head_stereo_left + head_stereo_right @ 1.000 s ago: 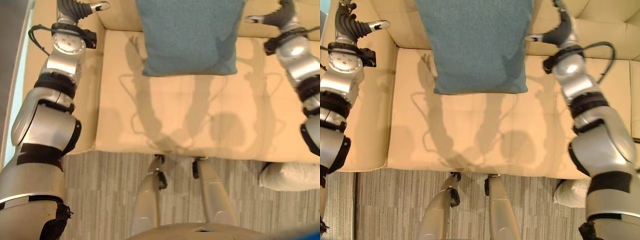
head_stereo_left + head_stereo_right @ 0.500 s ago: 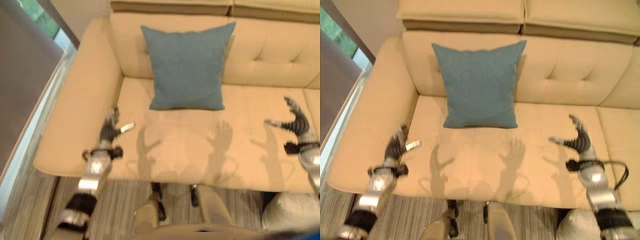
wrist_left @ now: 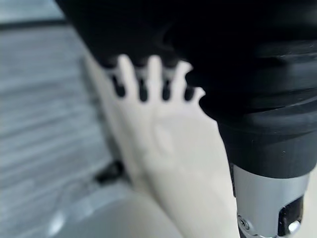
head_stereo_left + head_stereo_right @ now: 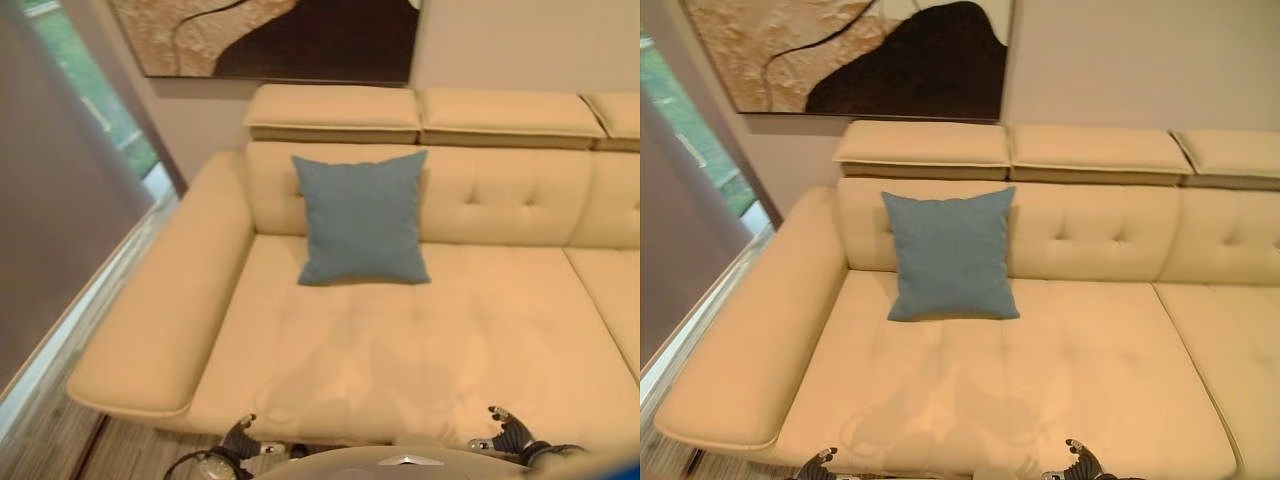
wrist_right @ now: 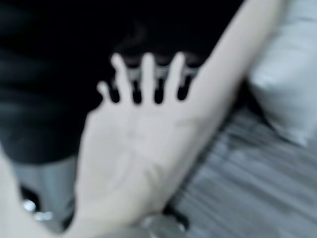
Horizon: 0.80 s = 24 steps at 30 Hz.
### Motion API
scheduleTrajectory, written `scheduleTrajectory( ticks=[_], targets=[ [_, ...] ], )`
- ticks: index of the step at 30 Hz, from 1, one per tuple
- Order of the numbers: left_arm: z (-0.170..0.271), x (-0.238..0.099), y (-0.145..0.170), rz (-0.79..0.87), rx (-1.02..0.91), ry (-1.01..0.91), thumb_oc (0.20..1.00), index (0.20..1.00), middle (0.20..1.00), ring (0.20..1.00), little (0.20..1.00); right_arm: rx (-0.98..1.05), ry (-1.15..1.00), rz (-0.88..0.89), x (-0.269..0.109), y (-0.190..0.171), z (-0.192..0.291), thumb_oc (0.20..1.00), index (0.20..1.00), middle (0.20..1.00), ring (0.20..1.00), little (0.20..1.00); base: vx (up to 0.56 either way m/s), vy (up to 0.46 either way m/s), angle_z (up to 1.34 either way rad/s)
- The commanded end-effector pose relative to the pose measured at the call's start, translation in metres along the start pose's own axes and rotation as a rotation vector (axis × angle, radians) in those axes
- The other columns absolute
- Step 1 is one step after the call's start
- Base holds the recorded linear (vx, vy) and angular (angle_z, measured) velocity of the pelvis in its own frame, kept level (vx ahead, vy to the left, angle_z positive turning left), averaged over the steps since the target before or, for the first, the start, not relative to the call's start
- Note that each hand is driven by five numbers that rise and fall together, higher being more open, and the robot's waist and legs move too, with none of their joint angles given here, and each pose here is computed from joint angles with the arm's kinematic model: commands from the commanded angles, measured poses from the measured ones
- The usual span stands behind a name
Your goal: Pick up all the scattered cushions and arrange them neatly on the sofa.
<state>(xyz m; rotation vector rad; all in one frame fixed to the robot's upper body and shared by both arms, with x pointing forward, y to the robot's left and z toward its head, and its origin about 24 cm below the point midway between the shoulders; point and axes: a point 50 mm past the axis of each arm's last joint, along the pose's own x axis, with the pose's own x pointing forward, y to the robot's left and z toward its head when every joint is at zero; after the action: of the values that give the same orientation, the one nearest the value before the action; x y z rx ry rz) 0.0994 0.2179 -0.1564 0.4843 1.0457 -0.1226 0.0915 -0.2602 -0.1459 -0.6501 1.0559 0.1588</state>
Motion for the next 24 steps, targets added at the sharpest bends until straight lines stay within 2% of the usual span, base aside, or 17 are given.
scheduleTrajectory(
  ticks=[1, 7, 11, 15, 24],
  targets=[
    [0.041, 0.008, 0.022, 0.06, -0.038, -0.147, 1.0, 1.0, 1.0, 1.0, 1.0, -0.001, -0.01, -0.091, 0.007, -0.032, 0.015, 1.0, 1.0, 1.0, 1.0, 1.0, -0.15, 0.201, -2.2],
    [0.062, 0.011, 0.037, 0.062, 0.078, -0.198, 1.0, 1.0, 1.0, 1.0, 1.0, 0.041, -0.016, -0.062, 0.012, -0.017, 0.028, 1.0, 1.0, 1.0, 1.0, 1.0, -0.36, 0.165, -1.62],
    [0.055, 0.012, 0.027, 0.029, 0.061, -0.162, 1.0, 1.0, 1.0, 1.0, 1.0, 0.104, 0.025, -0.044, 0.009, -0.006, 0.015, 1.0, 1.0, 1.0, 1.0, 1.0, -0.23, -0.005, -0.92],
    [0.051, 0.012, 0.018, 0.003, 0.047, -0.144, 1.0, 1.0, 1.0, 1.0, 1.0, 0.143, 0.034, -0.019, 0.007, 0.006, 0.012, 1.0, 1.0, 1.0, 1.0, 1.0, -0.17, -0.297, -1.4],
    [0.061, 0.013, -0.007, -0.06, 0.044, -0.151, 1.0, 1.0, 1.0, 1.0, 1.0, 0.181, 0.075, -0.046, 0.005, 0.0, 0.002, 1.0, 1.0, 1.0, 1.0, 1.0, -0.05, -0.044, -0.81]
  ],
)
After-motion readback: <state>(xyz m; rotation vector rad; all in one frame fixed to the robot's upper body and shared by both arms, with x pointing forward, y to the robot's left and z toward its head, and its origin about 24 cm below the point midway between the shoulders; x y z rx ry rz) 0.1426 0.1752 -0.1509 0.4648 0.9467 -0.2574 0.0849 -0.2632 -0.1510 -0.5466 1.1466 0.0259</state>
